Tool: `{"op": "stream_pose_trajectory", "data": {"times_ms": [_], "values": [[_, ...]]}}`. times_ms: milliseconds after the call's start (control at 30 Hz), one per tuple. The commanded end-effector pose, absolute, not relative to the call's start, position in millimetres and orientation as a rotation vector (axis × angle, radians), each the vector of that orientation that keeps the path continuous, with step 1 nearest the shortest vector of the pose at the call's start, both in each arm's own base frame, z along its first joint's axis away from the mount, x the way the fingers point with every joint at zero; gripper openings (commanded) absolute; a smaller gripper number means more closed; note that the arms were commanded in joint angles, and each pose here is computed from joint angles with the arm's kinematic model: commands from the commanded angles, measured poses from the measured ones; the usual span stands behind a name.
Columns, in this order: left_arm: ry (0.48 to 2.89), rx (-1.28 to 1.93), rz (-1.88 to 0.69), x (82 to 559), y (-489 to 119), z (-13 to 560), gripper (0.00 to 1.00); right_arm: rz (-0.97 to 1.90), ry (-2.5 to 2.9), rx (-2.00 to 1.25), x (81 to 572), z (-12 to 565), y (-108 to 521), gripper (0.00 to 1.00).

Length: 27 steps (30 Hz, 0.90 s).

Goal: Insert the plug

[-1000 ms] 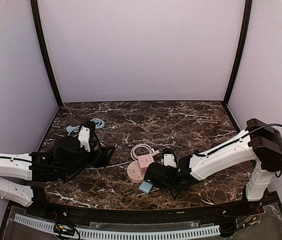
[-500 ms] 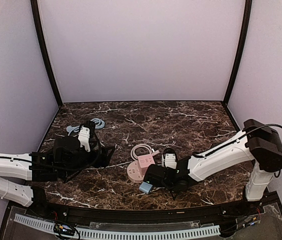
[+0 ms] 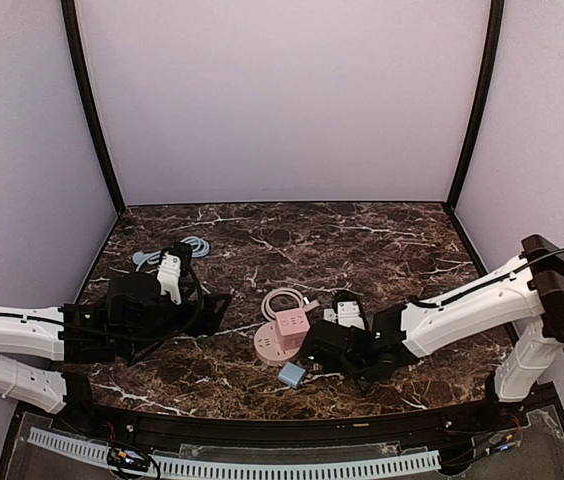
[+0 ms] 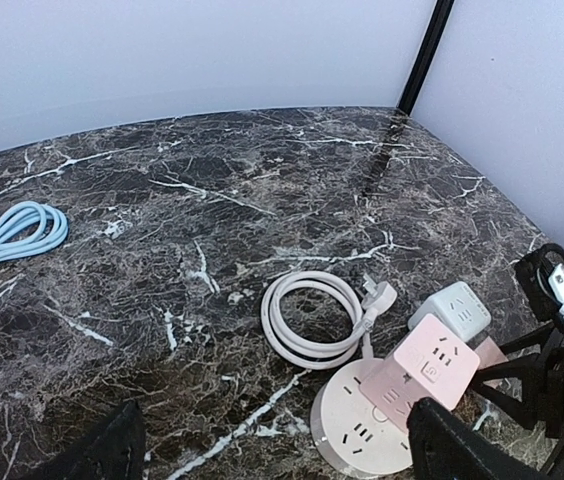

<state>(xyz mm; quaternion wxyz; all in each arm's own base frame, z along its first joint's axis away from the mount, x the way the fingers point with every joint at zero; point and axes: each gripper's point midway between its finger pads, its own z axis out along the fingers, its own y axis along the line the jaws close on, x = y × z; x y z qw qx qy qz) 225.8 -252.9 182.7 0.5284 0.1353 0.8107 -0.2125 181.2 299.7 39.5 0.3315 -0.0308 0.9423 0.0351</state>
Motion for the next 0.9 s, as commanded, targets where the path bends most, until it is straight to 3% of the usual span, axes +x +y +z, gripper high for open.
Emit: {"op": "stream_pose_trajectory", "data": {"times_ms": [0,467,867], "values": [[1.914,0.368,-0.575,219.2,-262.0,192.8,0.91,0.135,2.397,-0.156,179.9,71.2,297.5,0.00],[1.878,0.545,-0.774,197.3,-296.5,204.4,0.91,0.383,2.004,-0.370,179.4,174.0,295.1,0.00],[1.963,0.542,-0.882,191.2,-317.7,230.9,0.91,0.728,1.582,-0.624,144.2,233.8,296.0,0.00]]}}
